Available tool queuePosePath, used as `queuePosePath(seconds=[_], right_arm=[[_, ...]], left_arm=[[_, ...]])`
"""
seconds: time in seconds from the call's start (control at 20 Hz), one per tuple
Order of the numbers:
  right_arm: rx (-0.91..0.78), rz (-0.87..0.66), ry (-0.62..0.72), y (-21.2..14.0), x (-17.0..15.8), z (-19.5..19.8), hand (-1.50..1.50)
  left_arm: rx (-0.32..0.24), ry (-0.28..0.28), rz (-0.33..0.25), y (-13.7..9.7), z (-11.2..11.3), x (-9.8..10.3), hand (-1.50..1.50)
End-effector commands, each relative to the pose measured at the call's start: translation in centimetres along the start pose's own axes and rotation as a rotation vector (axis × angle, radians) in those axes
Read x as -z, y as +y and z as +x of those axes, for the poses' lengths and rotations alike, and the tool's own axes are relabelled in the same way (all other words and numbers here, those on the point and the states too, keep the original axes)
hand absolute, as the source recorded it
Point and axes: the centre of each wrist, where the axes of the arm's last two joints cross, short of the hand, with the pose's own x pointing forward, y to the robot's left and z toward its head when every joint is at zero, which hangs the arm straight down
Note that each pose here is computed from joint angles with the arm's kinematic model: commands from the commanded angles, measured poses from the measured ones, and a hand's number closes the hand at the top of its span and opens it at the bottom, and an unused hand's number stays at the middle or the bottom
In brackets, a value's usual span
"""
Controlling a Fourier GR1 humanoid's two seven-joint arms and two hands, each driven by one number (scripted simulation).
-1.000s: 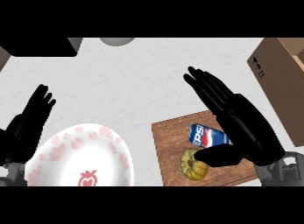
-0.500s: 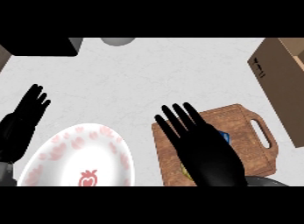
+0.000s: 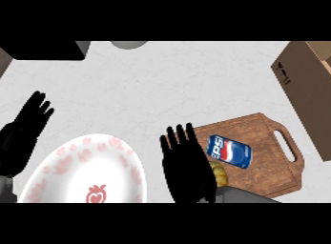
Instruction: Pick the squash from the cutting board and place it in the cardboard box
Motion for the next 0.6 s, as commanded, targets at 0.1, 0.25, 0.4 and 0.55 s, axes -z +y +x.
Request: queuePosePath(seconds=[0.1, 0.25, 0.4, 0.55], right_arm=[[-0.099, 0.165, 0.213, -0.5, 1.4, 4.6, -1.50], [-0.078, 0.210, 0.262, -0.6, 2.9, 4.9, -1.50], [-0.105, 0.256, 0.297, 0.5, 2.7, 4.8, -1.50], [-0.101, 0.281, 0.333, -0.2, 4.2, 3.8, -1.50]], left_arm=[[-0.023, -0.004, 0.014, -0.2, -0.4, -0.2, 0.00], [0.008, 0.000, 0.001, 0.3, 0.8, 0.0, 0.00], [-0.004, -0.005, 0.010, 0.0, -0.8, -1.1, 0.00], [-0.015, 0.002, 0.000, -0.1, -1.6, -1.6, 0.00]])
